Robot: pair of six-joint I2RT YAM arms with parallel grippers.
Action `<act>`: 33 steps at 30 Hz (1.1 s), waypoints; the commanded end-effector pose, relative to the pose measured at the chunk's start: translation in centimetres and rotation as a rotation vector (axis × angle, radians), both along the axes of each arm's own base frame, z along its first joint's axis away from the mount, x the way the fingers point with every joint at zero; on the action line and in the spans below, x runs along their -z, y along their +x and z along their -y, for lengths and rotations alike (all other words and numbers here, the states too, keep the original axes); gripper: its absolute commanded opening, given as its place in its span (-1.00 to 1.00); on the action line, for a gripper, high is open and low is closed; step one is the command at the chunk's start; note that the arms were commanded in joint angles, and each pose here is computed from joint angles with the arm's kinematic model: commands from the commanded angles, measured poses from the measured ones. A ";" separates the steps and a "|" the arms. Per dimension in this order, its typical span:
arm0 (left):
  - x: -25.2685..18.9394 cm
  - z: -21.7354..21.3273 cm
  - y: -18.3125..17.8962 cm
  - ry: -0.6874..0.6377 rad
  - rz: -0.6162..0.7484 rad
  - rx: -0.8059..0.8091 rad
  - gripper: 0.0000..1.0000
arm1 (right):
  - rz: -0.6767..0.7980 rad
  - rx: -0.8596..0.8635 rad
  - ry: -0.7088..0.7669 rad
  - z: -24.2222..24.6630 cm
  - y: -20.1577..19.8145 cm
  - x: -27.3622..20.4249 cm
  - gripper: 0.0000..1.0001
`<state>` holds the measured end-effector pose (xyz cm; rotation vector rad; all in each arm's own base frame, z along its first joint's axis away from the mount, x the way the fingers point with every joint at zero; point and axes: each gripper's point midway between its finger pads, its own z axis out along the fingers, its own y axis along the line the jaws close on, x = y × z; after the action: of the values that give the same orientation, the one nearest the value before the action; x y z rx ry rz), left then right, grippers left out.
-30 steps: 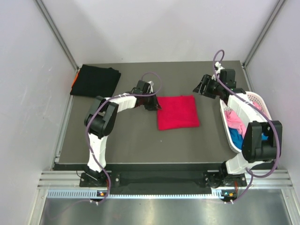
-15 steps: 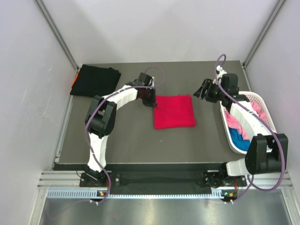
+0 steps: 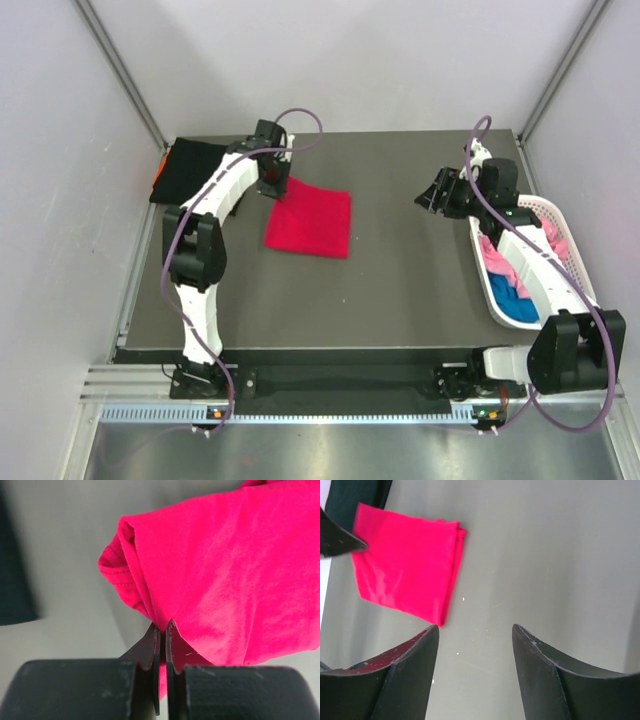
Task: Fold and stack the t-shirts
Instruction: Neatly place the folded tshirt to the corner
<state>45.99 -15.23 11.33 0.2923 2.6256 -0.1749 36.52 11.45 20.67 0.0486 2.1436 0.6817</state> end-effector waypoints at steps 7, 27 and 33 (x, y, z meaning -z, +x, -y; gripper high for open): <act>-8.1 -9.8 5.9 0.217 0.248 -0.046 -1.00 | 0.071 -0.035 0.048 -1.0 -0.4 -1.5 0.22; -13.1 -20.1 12.4 0.486 0.444 -0.085 -1.00 | 0.030 -0.058 0.037 -1.4 2.0 1.7 0.24; -15.3 -21.0 13.0 0.506 0.511 -0.082 -1.00 | 0.034 -0.056 0.035 -1.3 2.1 1.6 0.24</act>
<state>57.49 4.68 20.19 0.3701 2.3136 0.4645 37.75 12.40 17.15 0.0487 2.1834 0.7455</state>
